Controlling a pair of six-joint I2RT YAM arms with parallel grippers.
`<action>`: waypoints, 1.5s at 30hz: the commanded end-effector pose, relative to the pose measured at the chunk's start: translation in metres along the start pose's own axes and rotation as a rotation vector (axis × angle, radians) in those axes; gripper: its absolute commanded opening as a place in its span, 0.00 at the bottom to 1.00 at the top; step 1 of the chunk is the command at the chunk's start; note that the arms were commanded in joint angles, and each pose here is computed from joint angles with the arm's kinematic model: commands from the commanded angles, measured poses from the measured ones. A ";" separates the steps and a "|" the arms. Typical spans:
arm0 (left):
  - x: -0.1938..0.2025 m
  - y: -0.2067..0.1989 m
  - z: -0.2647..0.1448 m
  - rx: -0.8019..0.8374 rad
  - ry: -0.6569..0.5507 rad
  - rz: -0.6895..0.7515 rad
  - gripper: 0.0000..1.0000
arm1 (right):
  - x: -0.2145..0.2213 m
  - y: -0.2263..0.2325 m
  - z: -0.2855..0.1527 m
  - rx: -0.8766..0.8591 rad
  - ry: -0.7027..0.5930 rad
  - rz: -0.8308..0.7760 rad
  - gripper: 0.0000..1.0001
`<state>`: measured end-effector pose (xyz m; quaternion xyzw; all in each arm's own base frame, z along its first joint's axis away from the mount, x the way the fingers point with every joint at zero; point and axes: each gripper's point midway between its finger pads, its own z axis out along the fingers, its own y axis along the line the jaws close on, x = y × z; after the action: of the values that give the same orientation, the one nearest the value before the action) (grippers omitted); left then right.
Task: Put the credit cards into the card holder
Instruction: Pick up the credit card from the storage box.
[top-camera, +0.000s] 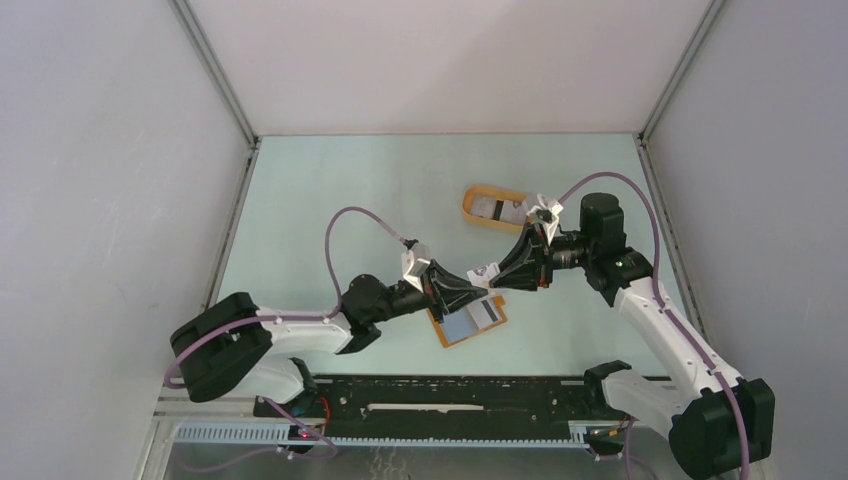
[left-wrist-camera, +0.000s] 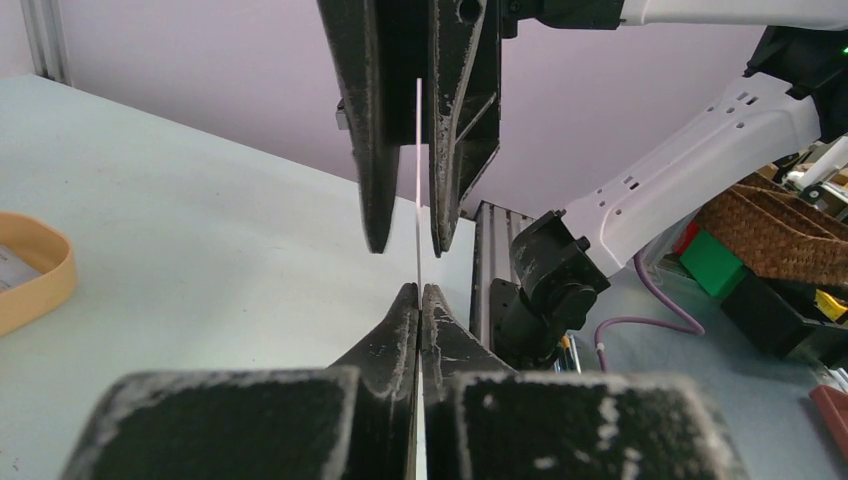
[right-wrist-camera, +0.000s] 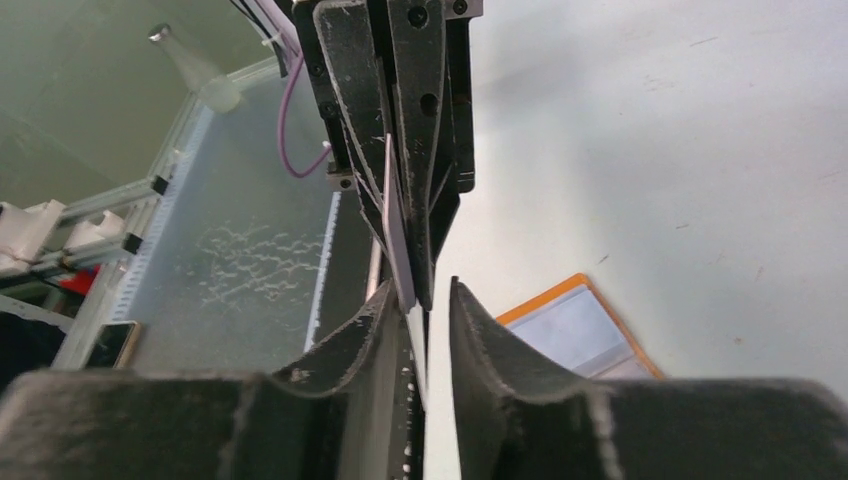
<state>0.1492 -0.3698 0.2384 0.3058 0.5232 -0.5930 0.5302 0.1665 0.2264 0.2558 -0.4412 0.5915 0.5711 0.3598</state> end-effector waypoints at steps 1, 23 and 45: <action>-0.012 -0.008 0.001 0.033 -0.042 0.027 0.00 | -0.003 0.000 0.000 0.007 0.000 -0.042 0.41; 0.039 0.004 -0.025 -0.008 0.339 -0.161 0.00 | 0.011 -0.016 0.002 0.061 0.060 -0.045 0.64; 0.027 0.019 -0.033 -0.082 0.309 -0.135 0.14 | 0.029 -0.017 0.017 0.005 0.142 -0.027 0.00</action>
<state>0.1415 -0.3444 0.1686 0.3394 0.6678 -0.5510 0.3677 0.1693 0.2384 0.2119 -0.4704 0.6240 0.5392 0.3139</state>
